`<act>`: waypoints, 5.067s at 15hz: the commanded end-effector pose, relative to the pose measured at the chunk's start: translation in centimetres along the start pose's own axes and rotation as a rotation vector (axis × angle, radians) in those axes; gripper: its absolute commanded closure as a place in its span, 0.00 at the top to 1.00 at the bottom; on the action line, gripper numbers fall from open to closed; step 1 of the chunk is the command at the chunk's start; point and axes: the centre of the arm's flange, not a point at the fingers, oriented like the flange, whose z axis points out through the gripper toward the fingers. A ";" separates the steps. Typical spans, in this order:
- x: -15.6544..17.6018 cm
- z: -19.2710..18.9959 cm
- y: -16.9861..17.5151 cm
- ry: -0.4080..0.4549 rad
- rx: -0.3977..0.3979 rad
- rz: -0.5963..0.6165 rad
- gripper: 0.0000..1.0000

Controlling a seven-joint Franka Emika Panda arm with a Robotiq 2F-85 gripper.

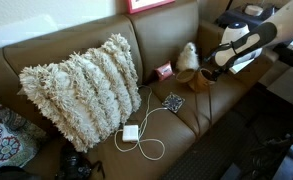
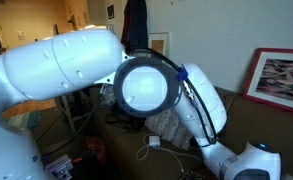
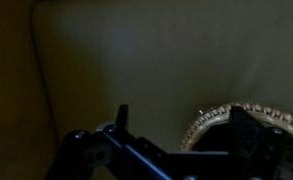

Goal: Move the open basket bag t the side of the couch

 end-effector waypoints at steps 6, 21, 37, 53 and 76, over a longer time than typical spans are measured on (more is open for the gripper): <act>3.7 6.8 3.0 -0.016 -0.019 -0.026 1.00; 3.5 5.5 1.7 0.034 0.044 -0.064 1.00; 1.8 8.6 -4.6 -0.046 0.056 -0.052 1.00; 2.5 7.6 -5.2 -0.026 0.038 -0.050 0.06; 3.3 5.0 -3.5 0.248 -0.104 -0.013 0.86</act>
